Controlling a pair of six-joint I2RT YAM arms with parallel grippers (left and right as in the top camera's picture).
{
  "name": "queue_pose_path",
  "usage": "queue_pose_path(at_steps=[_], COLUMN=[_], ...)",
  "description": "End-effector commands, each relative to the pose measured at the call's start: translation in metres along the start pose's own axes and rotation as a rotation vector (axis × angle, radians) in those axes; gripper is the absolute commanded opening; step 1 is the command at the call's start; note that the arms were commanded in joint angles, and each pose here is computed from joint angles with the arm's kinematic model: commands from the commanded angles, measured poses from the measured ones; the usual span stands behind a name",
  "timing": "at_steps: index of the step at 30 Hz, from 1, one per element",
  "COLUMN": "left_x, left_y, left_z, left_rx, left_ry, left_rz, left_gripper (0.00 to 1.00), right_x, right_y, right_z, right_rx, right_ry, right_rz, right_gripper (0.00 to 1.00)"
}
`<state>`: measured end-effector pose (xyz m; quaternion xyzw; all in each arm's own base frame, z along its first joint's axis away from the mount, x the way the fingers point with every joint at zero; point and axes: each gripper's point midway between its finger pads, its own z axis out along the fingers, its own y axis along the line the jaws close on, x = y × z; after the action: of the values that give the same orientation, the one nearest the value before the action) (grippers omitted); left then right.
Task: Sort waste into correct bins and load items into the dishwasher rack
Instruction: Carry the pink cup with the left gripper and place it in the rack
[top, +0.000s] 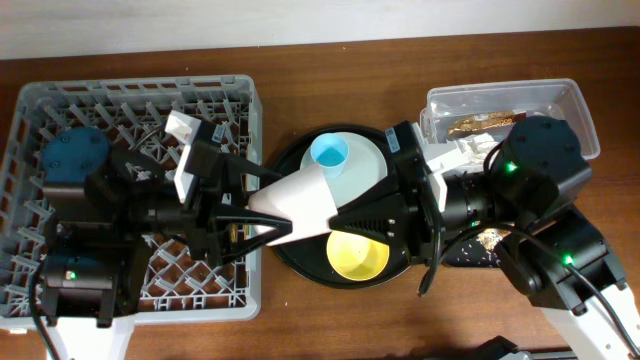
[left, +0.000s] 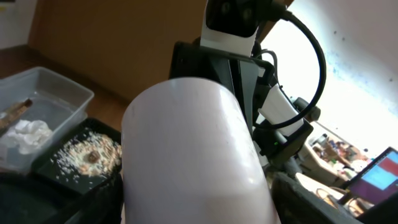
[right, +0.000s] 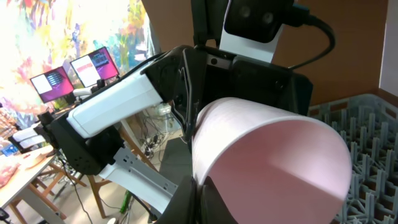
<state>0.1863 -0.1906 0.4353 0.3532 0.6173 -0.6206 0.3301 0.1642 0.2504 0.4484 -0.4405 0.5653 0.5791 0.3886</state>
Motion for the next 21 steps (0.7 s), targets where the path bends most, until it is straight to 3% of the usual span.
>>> queue_pose_path(at_steps=[1, 6, 9, 11, 13, 14, 17, 18, 21], left_x=[0.007, 0.007, 0.007, 0.007, 0.006, 0.005, 0.001, -0.001, -0.008], left_y=[-0.026, -0.026, -0.026, -0.025, -0.023, -0.022, -0.017, -0.015, -0.004], left_z=[0.000, 0.000, 0.000, -0.001, 0.000, 0.000, -0.001, -0.004, -0.022], left_rx=[0.072, 0.072, 0.072, 0.070, 0.059, 0.049, 0.017, 0.004, -0.058], left_ry=[0.031, 0.031, 0.031, 0.029, 0.024, 0.020, 0.005, -0.004, -0.045], left_rz=[0.008, 0.007, 0.008, 0.009, 0.010, 0.009, 0.033, 0.038, 0.014], left_gripper=[0.75, 0.79, 0.62, 0.53, 0.50, 0.50, 0.48, 0.45, 0.45], right_x=[-0.006, -0.006, -0.006, -0.006, -0.008, -0.010, -0.017, -0.018, -0.007], right_y=[-0.018, -0.019, -0.019, -0.022, -0.022, -0.022, -0.027, -0.035, -0.068], right_z=[-0.001, -0.001, -0.001, -0.001, -0.001, -0.001, -0.007, -0.015, -0.049], right_rx=[0.095, 0.096, 0.097, 0.112, 0.117, 0.116, 0.140, 0.173, 0.321], right_ry=[-0.024, -0.022, -0.023, -0.027, -0.033, -0.036, -0.058, -0.066, -0.070], right_rz=[0.006, 0.010, 0.009, 0.009, -0.002, -0.010, -0.041, -0.035, 0.095], right_gripper=[0.04, 0.04, 0.06, 0.18, 0.24, 0.38, 0.95, 1.00, 0.99])
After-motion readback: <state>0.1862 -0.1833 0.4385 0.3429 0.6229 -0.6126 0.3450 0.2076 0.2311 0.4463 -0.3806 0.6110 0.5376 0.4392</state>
